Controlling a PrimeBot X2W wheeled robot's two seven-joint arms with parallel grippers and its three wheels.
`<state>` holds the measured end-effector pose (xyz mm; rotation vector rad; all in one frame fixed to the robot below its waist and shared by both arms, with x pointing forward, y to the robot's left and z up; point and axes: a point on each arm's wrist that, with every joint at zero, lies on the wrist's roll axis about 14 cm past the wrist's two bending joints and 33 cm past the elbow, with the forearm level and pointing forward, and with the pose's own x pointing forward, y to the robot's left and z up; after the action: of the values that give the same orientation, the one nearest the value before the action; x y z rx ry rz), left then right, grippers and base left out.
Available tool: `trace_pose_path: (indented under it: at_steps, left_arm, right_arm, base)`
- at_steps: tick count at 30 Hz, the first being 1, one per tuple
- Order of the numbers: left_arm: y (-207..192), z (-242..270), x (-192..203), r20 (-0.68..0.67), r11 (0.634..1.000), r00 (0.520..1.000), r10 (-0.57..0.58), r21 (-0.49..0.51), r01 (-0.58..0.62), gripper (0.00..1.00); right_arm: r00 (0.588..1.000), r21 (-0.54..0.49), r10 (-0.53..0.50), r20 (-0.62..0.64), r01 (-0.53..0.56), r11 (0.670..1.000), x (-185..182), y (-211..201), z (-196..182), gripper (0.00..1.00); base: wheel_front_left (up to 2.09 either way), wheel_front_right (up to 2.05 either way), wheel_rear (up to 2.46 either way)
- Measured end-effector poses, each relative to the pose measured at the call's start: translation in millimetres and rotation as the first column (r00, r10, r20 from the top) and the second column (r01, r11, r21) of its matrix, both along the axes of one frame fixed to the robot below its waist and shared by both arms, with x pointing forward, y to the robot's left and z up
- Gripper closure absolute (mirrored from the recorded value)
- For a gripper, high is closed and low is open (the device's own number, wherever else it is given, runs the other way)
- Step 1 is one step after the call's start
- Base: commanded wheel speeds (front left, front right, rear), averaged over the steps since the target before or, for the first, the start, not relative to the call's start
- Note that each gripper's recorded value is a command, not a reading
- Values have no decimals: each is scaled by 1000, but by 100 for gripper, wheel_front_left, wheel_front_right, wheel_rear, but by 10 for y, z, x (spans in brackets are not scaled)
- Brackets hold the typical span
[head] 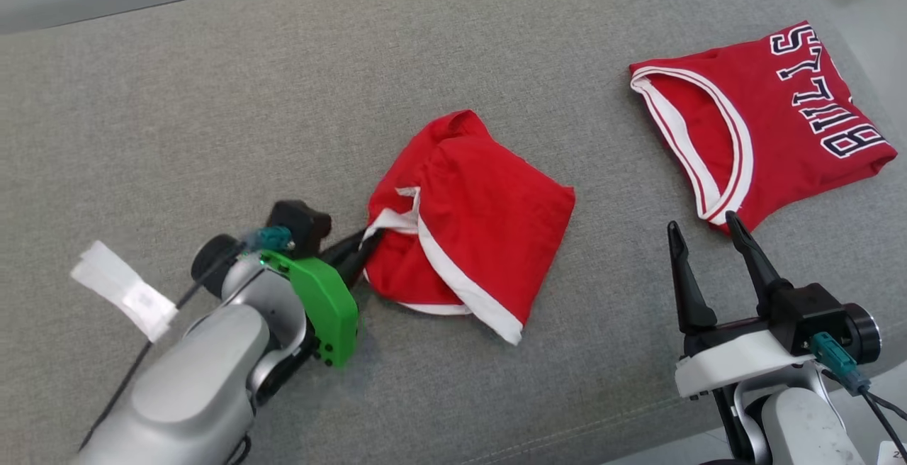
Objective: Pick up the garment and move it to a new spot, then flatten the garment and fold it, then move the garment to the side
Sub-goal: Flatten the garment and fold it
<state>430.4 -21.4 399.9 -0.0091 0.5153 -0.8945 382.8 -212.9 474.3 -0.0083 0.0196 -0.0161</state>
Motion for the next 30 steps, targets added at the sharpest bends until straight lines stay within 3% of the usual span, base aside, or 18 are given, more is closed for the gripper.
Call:
trace_pose_path:
  at_steps: [3,6,10,15,22,30]
  left_arm:
    - [33,424,227,44,990,997,70,-127,-64,100]
    - [169,859,433,127,974,981,145,-191,-119,100]
    - [372,1509,615,207,925,935,288,-312,-216,100]
    - [494,1881,534,259,911,904,341,-328,-250,100]
    - [557,1734,356,218,917,908,359,-266,-299,100]
    - [728,934,224,27,892,902,431,-162,-421,100]
  right_arm:
    - [1000,2,7,-2,-7,1000,-11,23,-7,0]
    - [1000,5,28,0,-28,1000,-8,90,-8,0]
    - [998,10,61,13,-61,998,28,196,27,0]
    - [994,17,103,23,-103,994,62,335,51,0]
    - [990,22,137,40,-138,990,82,451,101,0]
    - [990,39,137,16,-138,990,56,475,19,0]
  base:
    - [0,0,0]
    - [0,0,0]
    - [0,0,0]
    - [0,0,0]
    - [0,0,0]
    - [0,0,0]
